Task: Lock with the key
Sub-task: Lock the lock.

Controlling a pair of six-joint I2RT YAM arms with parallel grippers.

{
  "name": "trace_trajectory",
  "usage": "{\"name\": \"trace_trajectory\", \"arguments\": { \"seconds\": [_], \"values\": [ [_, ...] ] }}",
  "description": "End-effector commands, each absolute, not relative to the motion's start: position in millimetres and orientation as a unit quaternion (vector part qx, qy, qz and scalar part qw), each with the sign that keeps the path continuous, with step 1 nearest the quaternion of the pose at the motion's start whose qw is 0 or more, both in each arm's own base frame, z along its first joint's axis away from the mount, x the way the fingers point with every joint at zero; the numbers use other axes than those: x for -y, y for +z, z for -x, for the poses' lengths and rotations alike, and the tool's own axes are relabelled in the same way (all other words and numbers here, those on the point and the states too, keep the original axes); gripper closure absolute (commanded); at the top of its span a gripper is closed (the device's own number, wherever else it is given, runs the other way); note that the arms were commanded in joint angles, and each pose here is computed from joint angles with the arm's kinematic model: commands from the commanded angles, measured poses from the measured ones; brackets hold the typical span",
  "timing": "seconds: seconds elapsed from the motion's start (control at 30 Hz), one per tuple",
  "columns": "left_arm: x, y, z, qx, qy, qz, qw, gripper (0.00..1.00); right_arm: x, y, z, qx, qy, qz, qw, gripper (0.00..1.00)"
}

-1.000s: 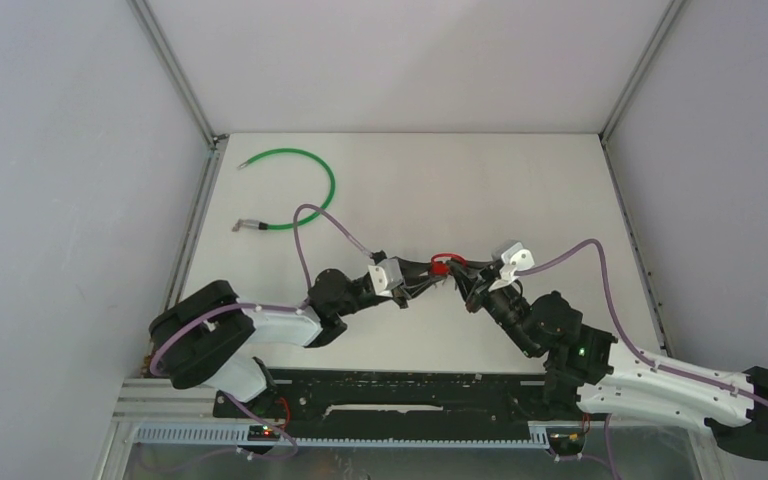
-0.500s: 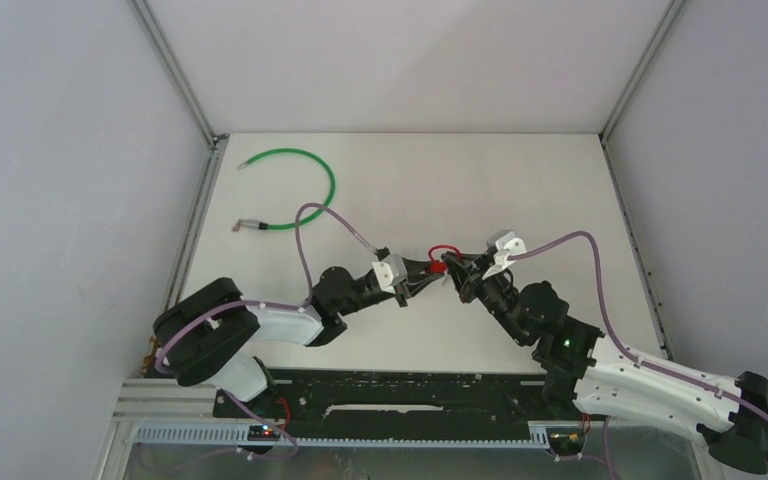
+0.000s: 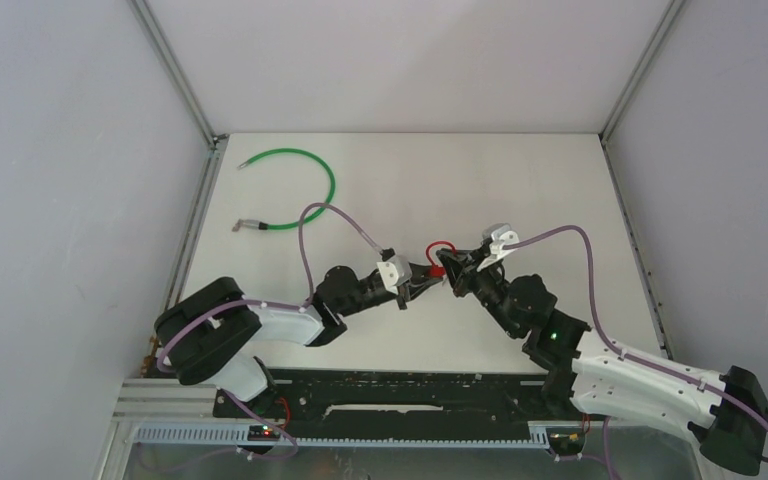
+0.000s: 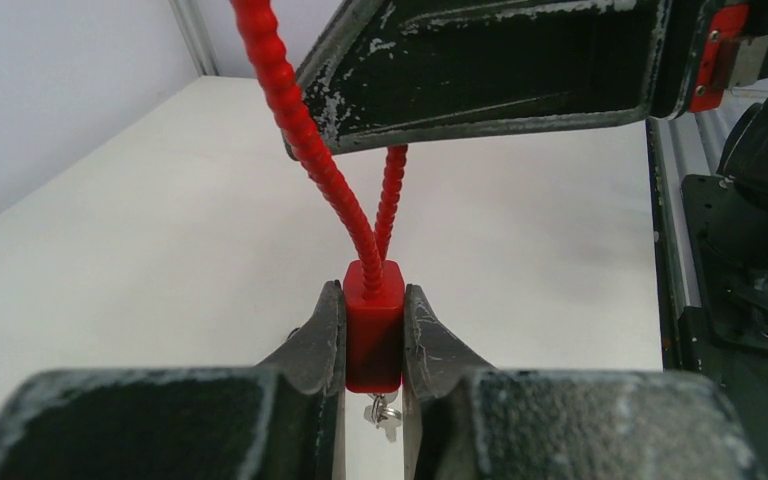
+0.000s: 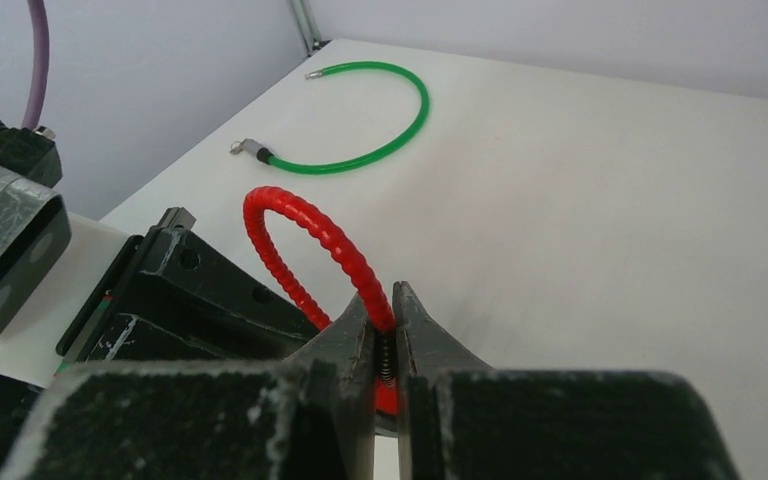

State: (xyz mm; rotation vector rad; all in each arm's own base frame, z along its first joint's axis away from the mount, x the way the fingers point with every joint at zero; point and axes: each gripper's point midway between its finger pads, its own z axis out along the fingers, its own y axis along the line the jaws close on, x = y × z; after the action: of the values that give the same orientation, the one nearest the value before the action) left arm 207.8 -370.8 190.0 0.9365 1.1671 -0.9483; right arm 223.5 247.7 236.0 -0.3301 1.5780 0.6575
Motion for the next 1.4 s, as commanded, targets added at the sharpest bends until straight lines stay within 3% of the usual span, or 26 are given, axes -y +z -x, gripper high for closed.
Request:
{"name": "trace_trajectory", "arguments": {
  "seconds": [0.0,1.03,1.37],
  "values": [
    [362.3,325.1,-169.0,-0.294,-0.473,-0.364,0.746,1.00,-234.0,117.8,-203.2,-0.803,0.227,0.198,0.513,1.00],
    [360.0,324.7,-171.1,-0.297,-0.466,-0.360,0.751,1.00,-200.0,61.0,-195.2,-0.861,0.165,0.135,0.462,1.00],
    [362.4,325.5,-170.7,-0.296,-0.471,-0.361,0.749,1.00,-223.9,76.2,-191.1,-0.833,0.207,0.174,0.482,1.00]
  ]
}}
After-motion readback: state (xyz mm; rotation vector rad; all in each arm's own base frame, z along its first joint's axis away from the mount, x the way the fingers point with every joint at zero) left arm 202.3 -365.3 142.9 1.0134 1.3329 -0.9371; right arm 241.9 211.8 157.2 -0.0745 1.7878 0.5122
